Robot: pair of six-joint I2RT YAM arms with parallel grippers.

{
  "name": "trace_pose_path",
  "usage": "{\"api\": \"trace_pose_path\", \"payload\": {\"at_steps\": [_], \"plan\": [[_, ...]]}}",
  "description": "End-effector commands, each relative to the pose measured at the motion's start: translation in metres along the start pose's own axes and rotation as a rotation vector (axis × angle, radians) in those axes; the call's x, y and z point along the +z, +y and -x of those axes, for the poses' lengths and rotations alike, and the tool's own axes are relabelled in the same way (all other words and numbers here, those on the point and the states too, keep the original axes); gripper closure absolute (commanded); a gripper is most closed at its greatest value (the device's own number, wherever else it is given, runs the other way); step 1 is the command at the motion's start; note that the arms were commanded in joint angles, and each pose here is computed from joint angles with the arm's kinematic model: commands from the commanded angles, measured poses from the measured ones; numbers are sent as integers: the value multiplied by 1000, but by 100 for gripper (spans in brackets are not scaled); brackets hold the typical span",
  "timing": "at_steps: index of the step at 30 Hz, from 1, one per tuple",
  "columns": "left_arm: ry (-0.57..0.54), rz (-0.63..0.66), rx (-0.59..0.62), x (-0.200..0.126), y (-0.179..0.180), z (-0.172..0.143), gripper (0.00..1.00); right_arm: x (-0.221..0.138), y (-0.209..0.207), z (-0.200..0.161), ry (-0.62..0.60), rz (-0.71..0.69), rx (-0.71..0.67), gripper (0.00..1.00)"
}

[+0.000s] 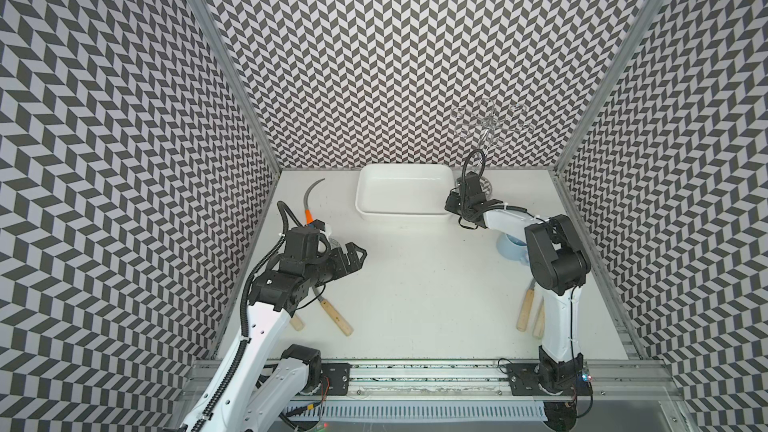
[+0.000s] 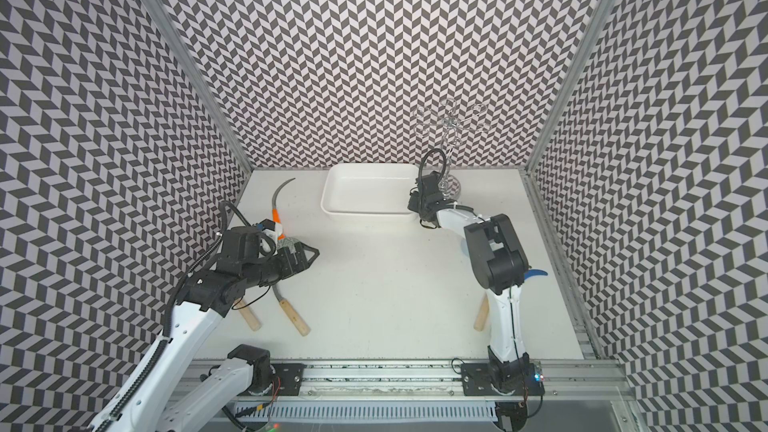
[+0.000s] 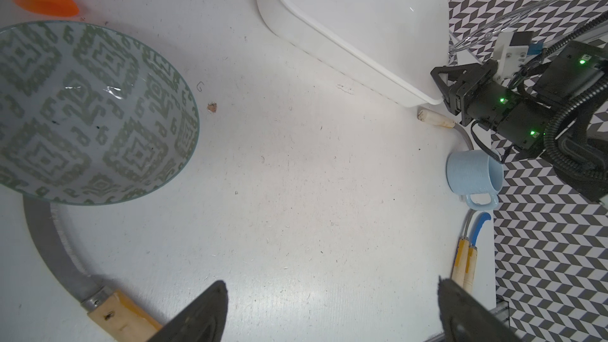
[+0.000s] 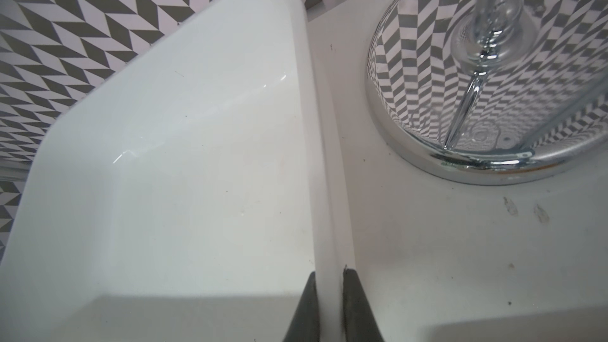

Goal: Put small sickles into storage boxes
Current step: Pick up the storage box at the center of the board.

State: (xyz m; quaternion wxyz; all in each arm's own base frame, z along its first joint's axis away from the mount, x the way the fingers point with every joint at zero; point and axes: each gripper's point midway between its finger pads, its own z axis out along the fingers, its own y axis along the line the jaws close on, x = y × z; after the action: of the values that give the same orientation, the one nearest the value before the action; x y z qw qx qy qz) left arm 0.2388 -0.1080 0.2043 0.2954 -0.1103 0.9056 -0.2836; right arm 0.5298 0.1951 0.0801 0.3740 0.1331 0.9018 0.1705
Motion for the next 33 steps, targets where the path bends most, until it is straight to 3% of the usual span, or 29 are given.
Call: {"api": "trace_pose_path", "payload": {"at_steps": [1, 11, 33], "plan": [[-14, -12, -9, -4, -1, 0, 0, -24, 25, 25, -78, 78, 10, 89], [-28, -29, -13, -10, -5, 1, 0, -46, 28, 25, -80, 96, 49, 95], [-57, -50, -3, -23, -12, 3, 0, -103, 32, -1, -36, 161, 182, 98]]}}
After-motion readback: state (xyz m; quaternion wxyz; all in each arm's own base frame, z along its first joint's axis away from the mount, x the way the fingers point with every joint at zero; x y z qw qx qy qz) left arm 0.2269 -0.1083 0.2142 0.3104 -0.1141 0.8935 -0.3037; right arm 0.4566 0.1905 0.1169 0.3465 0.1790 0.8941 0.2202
